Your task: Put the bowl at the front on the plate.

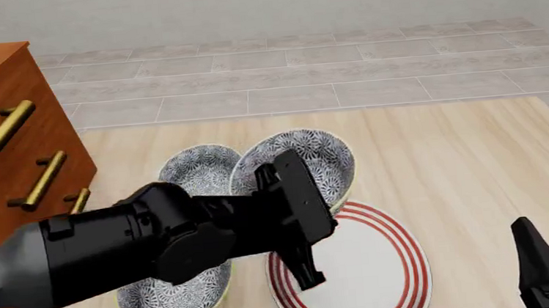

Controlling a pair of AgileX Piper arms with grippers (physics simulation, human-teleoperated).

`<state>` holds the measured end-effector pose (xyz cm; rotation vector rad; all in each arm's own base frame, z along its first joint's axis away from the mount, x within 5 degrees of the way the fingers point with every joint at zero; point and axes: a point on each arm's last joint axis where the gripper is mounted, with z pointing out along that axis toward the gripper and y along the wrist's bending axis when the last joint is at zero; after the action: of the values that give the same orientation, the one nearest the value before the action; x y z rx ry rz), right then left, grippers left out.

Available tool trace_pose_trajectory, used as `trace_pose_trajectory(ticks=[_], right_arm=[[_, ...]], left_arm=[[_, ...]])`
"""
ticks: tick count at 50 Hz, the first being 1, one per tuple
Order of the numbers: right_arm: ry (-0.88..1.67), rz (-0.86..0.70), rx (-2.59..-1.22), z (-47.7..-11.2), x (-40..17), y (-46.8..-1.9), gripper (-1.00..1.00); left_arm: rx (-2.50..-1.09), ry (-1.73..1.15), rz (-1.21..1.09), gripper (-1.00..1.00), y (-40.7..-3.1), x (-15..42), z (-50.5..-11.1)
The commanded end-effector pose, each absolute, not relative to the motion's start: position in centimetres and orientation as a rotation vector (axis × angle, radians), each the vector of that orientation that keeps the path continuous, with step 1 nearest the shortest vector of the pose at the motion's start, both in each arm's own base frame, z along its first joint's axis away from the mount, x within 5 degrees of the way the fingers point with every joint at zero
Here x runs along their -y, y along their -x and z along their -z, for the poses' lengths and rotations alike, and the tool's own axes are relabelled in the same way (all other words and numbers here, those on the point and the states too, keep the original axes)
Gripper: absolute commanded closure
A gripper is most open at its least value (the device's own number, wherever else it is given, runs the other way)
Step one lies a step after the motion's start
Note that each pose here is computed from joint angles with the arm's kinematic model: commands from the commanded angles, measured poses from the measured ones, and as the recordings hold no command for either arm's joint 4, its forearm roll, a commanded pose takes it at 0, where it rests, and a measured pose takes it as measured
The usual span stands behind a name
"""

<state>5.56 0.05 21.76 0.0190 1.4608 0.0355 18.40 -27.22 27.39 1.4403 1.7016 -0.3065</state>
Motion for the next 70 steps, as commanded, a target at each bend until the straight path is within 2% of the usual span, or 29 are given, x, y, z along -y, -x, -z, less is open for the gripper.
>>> trace_pose_trajectory(ticks=[1,19,46,70], right_arm=[[-0.019,-0.035,-1.459,-21.8,0.0,-5.5,-1.0],[-0.011,-0.035,-1.458,-21.9,-0.1,-5.5,-1.0],[-0.012,-0.041,-1.454,-21.9,-0.1,-5.5,-1.0],[-0.014,-0.04,-1.45,-21.9,-0.1,-5.5,-1.0]], left_arm=[[-1.705,-1.43,0.297,1.0,-20.4,29.6,-25.7],[-1.76,-1.38,0.322,1.0,-22.7,32.3,-23.6],[-1.801,-1.418,0.393,1.0,-20.0,34.1,-21.0],[-1.85,-1.427,0.408,1.0,-19.4,34.5,-18.6]])
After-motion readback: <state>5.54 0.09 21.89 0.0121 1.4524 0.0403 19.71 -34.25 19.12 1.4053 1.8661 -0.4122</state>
